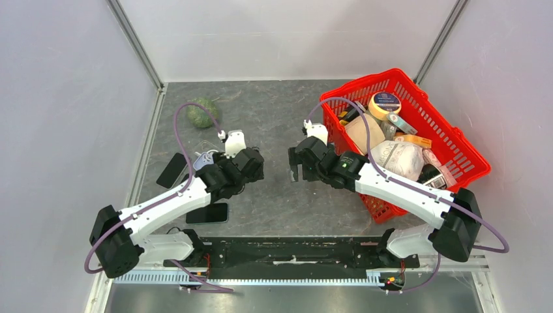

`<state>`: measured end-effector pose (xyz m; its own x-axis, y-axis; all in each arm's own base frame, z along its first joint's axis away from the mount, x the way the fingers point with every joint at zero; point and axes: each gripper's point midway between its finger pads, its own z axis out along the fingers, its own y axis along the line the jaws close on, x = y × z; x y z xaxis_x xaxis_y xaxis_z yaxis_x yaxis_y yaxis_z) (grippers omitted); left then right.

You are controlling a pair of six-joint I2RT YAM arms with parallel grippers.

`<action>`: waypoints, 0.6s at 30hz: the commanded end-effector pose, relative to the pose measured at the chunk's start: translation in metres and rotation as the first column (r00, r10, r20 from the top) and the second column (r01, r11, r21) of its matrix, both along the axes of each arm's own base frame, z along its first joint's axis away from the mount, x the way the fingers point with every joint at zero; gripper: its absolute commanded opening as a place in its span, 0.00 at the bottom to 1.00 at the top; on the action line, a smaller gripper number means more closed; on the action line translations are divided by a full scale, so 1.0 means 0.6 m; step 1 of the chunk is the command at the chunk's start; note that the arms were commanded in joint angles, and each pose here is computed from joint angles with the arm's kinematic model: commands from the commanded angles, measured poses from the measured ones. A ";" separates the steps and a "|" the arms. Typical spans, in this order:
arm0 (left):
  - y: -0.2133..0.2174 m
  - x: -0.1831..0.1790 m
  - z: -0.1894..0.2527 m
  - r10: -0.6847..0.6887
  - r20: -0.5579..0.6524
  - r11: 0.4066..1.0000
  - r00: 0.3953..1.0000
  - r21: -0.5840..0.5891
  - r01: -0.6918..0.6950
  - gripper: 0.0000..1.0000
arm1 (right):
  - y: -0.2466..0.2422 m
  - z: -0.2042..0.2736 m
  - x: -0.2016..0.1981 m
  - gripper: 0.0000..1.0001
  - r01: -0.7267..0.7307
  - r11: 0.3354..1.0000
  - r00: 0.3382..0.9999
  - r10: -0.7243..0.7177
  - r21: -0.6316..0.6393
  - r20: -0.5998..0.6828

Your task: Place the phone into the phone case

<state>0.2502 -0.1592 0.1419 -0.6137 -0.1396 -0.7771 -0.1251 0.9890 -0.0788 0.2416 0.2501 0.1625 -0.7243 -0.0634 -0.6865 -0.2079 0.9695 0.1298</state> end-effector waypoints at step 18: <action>0.120 0.030 0.000 0.364 -0.027 0.931 0.931 -0.031 -0.364 0.90 | 0.028 0.031 0.012 0.99 -0.019 0.998 0.999 0.016 0.063 0.043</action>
<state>0.2570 -0.1131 0.1343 -0.5991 -0.2822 -0.7492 -0.3384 0.9374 -0.0825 0.2429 0.2528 0.1642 -0.7195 -0.0572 -0.6922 -0.2110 0.9675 0.1394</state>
